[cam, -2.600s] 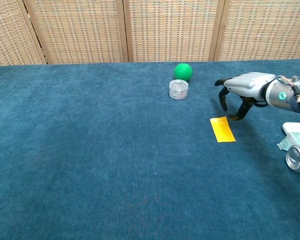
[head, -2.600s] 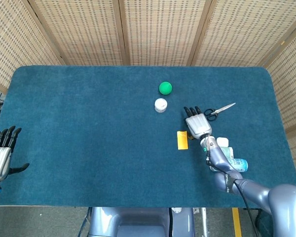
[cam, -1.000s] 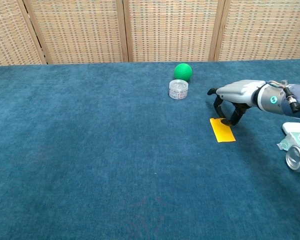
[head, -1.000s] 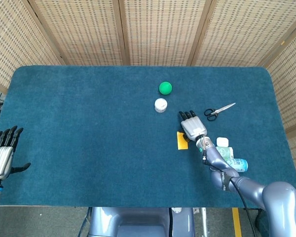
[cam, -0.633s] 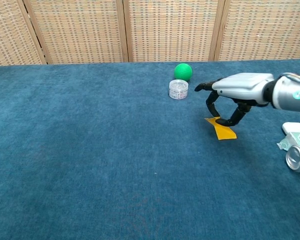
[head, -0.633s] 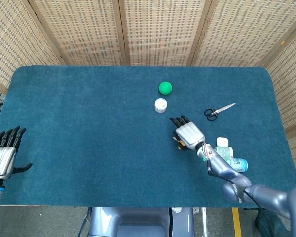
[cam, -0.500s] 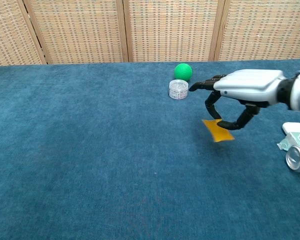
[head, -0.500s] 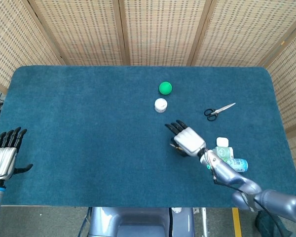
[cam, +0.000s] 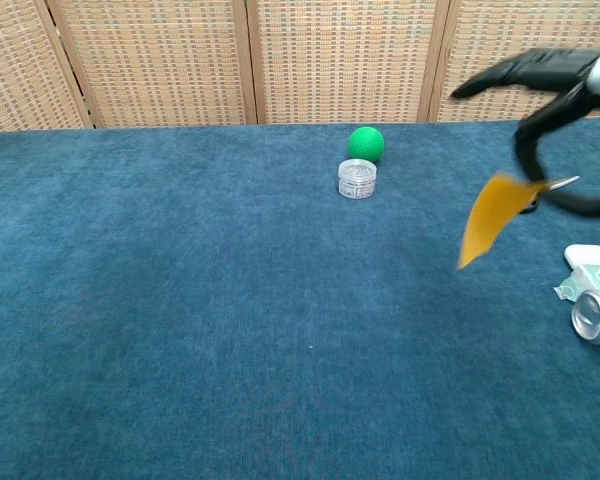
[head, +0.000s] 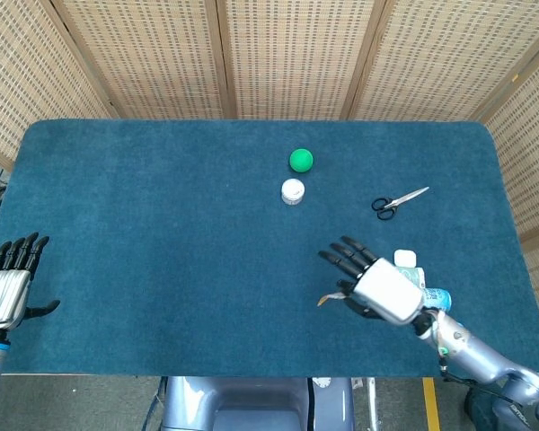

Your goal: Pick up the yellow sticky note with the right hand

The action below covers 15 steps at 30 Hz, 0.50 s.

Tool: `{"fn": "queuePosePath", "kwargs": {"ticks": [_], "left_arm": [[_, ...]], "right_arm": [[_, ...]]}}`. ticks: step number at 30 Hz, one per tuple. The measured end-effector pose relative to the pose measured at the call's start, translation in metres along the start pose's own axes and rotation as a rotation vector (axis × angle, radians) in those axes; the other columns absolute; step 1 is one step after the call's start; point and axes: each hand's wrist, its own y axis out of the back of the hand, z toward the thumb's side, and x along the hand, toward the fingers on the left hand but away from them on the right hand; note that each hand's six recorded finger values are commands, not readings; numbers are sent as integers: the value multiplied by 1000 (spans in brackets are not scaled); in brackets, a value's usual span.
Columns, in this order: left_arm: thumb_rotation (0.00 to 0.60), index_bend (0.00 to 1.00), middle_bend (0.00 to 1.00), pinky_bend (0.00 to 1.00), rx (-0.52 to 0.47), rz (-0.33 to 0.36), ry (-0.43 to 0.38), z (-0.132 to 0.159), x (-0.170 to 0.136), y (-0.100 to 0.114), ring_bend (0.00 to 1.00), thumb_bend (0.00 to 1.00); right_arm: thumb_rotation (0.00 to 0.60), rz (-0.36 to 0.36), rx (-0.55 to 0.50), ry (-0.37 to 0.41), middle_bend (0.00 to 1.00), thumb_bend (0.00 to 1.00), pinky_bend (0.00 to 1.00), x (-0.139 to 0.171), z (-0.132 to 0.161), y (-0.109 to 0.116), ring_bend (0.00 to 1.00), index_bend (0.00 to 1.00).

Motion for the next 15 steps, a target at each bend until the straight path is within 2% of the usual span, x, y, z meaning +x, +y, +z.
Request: {"fn": "queuePosePath", "kwargs": {"ticks": [1,3,6,9,15], "left_arm": [[600,0,0,0,-2,0,-1,0,0,0,0,0],[600,0,0,0,-6,-1,-3,0,0,1,0,0],[600,0,0,0,-10,-1,-9,0,-1,1,0,0],[600,0,0,0,-12,3,-15,1,-2,3,0,0],[600,0,0,0,-22,17,-18,0,-7,7,0,0]], "right_arm": [[600,-23,0,-36,17,204,0,5,-7,4,0,212],[600,-64,1,-126,0,96,0,17,-23,11,0,115],[600,-89,-8,-263,0,8,0,40,-46,15,0,54],[600,-102,-30,-382,0,0,0,66,-60,18,0,39],[600,-105,-95,-493,0,0,0,103,-61,12,0,21]]}}
